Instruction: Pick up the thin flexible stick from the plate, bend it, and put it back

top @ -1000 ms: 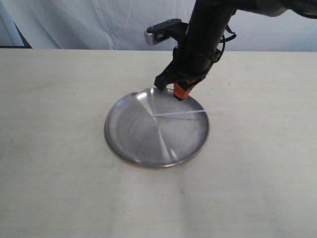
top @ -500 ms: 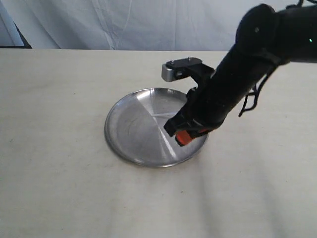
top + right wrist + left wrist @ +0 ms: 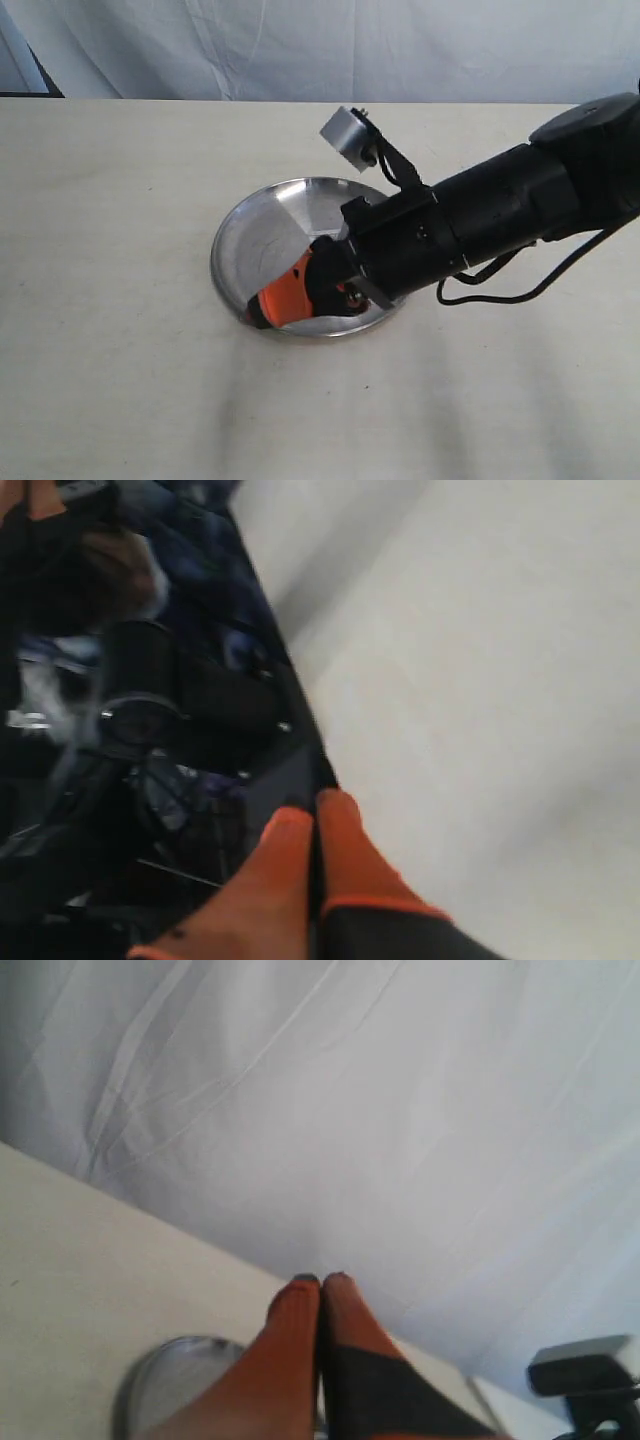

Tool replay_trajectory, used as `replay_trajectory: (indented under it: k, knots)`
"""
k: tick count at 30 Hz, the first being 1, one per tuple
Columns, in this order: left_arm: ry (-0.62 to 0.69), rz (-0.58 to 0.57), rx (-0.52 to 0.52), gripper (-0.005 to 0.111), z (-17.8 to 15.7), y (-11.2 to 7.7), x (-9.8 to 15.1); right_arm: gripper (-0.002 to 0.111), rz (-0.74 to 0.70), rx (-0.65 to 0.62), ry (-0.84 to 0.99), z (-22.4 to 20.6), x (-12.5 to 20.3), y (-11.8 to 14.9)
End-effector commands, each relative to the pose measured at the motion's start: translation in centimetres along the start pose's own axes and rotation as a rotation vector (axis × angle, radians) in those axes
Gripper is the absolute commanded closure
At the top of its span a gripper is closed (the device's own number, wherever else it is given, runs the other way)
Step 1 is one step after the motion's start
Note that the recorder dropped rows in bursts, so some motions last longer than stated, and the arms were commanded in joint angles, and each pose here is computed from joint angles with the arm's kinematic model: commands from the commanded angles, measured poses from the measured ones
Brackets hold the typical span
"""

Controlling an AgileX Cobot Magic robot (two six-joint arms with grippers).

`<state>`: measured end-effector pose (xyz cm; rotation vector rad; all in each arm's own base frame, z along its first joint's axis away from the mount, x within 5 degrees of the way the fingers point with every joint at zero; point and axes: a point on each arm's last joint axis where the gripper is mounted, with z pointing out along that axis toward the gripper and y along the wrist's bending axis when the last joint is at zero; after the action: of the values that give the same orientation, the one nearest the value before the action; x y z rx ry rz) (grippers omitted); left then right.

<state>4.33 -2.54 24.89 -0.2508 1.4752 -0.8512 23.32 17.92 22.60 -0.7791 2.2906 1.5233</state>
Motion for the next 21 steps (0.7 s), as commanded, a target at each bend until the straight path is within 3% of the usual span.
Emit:
replay_trajectory:
  k: [1, 2, 5, 7, 10, 14, 15, 17, 18, 21]
  knots:
    - [-0.063, -0.173, 0.1, 0.107, -0.1, -2.7, -2.8, 0.109, -0.037, -0.182, -0.08, -0.3, -0.6, 1.8]
    - [-0.046, -0.164, 0.117, 0.107, 0.0, -3.4, -3.2, 0.109, -0.037, -0.189, -0.099, -0.3, -0.7, 1.8]
    - [0.103, 0.037, 0.198, 0.107, 1.9, -5.9, -4.5, 0.109, -0.05, -0.205, -0.156, -0.5, -1.2, 2.0]
    - [0.217, 0.046, 0.201, 0.107, 4.0, -6.3, -4.6, 0.109, -0.052, -0.217, -0.138, 0.0, -0.9, 2.4]
    - [0.355, -0.004, 0.15, 0.107, 6.6, -5.3, -3.7, 0.109, -0.062, -0.248, -0.129, 1.2, 0.4, 2.8]
    - [0.398, 0.0, 0.094, 0.107, 7.9, -4.3, -3.2, 0.109, -0.08, -0.232, -0.134, 0.9, 0.7, 2.3]
    - [0.4, 0.032, 0.079, 0.107, 8.0, -4.1, -3.2, 0.109, -0.084, -0.181, -0.158, 0.5, 0.3, 1.6]
    - [0.41, 0.14, 0.038, 0.107, 8.0, -3.5, -3.1, 0.109, -0.139, 0.152, -0.185, -0.8, -1.2, -1.5]
    - [0.422, 0.184, 0.027, 0.107, 7.9, -3.3, -3.0, 0.109, -0.234, 0.418, -0.123, -1.9, -2.3, -3.4]
    - [0.45, 0.224, 0.031, 0.107, 7.8, -3.2, -2.8, 0.109, -0.357, 0.778, 0.042, -3.9, -4.0, -5.7]
